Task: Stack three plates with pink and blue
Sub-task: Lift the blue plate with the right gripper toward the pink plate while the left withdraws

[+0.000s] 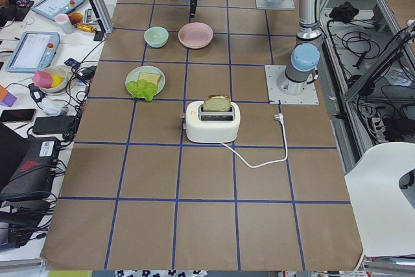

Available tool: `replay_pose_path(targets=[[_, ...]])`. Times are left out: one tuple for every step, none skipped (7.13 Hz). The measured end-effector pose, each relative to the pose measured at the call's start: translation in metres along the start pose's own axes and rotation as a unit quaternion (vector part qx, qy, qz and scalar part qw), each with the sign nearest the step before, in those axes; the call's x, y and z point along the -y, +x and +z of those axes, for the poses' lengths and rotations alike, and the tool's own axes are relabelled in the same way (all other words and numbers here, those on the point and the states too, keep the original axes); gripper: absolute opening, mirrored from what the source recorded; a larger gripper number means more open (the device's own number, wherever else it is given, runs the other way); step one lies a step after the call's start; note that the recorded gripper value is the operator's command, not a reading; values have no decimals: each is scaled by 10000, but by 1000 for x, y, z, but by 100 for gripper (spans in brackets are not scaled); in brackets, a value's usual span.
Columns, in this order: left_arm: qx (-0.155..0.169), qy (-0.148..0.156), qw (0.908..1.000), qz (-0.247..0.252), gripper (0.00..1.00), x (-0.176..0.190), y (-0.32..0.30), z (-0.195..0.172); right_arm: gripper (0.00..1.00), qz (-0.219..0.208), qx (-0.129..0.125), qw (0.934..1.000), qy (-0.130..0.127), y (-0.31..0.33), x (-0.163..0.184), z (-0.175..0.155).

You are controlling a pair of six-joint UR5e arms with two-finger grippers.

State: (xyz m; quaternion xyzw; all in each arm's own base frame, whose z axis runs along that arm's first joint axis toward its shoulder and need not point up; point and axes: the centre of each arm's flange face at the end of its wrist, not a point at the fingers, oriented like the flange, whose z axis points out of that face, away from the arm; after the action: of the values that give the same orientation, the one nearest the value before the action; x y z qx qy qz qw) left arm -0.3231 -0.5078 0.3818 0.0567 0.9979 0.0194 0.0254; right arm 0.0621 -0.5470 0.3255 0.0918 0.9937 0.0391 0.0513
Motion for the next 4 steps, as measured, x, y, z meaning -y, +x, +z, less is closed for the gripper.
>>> replay_pose_path(targets=[[28,-258,9995,192,100,-15,-20,-29,0,150,-26,9999,-7,-34,-15,3],[-33,-347,9993,134,100,-26,-47,-54,0,290,-37,9996,2,-68,-32,10],[-140,-399,9991,-101,100,-32,-81,-71,0,381,9,9992,136,-101,-48,21],[-208,-432,9983,-336,100,-37,-111,-81,0,313,165,9985,411,-132,-61,35]])
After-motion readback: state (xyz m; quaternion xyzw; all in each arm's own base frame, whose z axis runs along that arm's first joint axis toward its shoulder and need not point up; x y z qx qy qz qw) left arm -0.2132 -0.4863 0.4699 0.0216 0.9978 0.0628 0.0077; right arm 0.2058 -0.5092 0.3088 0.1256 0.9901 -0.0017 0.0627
